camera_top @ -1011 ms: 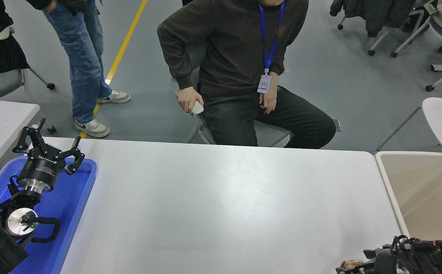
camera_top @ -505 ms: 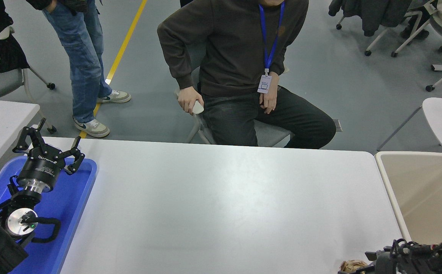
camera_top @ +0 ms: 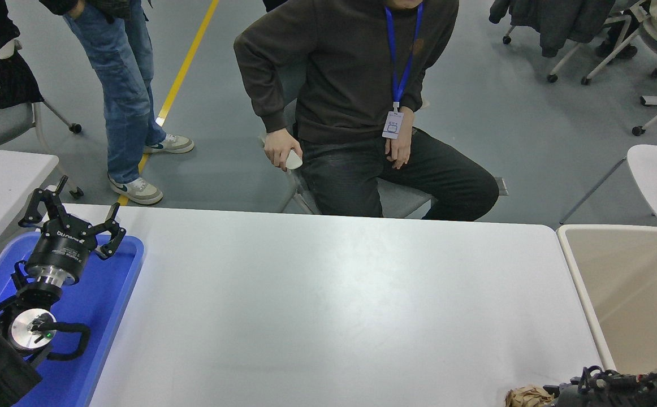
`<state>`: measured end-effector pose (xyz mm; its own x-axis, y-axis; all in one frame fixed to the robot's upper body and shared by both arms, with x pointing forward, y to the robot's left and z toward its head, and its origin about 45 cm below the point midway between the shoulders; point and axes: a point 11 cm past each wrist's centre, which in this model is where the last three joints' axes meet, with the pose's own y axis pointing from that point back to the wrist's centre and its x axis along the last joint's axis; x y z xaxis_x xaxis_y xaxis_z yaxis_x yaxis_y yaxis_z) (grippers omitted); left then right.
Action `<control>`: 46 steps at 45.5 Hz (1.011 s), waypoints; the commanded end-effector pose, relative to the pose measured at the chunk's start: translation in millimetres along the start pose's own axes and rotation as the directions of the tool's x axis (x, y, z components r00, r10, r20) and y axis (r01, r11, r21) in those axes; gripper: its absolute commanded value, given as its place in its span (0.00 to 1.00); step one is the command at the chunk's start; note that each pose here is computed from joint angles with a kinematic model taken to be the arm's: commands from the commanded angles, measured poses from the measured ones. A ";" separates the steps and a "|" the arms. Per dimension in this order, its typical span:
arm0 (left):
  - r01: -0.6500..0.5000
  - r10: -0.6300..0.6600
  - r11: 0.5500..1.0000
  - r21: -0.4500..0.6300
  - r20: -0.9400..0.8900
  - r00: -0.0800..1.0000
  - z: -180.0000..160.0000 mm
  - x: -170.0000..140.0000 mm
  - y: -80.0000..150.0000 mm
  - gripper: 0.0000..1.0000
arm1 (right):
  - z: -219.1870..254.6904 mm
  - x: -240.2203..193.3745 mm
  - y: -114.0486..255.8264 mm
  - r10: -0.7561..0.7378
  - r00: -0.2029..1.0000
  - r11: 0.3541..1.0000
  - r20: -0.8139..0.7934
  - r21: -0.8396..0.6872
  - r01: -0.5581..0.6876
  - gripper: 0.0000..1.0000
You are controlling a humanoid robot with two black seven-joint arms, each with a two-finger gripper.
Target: Clean the table surface
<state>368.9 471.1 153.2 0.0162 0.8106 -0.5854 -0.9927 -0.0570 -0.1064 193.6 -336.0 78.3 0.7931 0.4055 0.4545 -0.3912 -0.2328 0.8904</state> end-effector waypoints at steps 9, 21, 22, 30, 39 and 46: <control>0.000 0.000 1.000 0.000 0.000 1.000 0.0 0.0 0.0 1.00 | -5.0 -1.6 -12.1 0.030 0.999 0.999 0.021 0.023 -0.030 0.93; 0.000 0.000 1.000 0.000 0.000 1.000 0.0 0.0 0.0 1.00 | 3.3 -6.3 -12.3 0.012 1.000 1.000 0.022 0.003 -0.012 0.20; 0.000 0.000 1.000 0.000 0.000 1.000 0.0 0.0 0.0 1.00 | 4.2 -7.3 -12.1 0.008 1.000 1.000 0.023 0.000 -0.008 0.13; 0.000 0.000 1.000 0.000 0.000 1.000 0.0 0.0 0.0 1.00 | 8.2 -1.0 -10.5 0.026 0.999 1.000 0.044 -0.008 -0.026 0.00; 0.000 0.000 1.000 0.000 0.000 1.000 0.0 0.0 0.0 1.00 | 9.3 12.4 2.1 0.054 0.993 0.998 0.104 0.019 -0.056 0.00; 0.000 0.000 1.000 0.000 0.000 1.000 0.0 0.0 0.0 1.00 | 8.0 26.5 17.7 0.076 0.984 0.995 0.158 0.055 -0.085 0.00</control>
<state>368.9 471.1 153.2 0.0162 0.8106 -0.5854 -0.9927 -0.0571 -0.1064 204.6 -338.5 81.6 0.8122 0.3152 0.4909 -0.4201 -0.2678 0.8671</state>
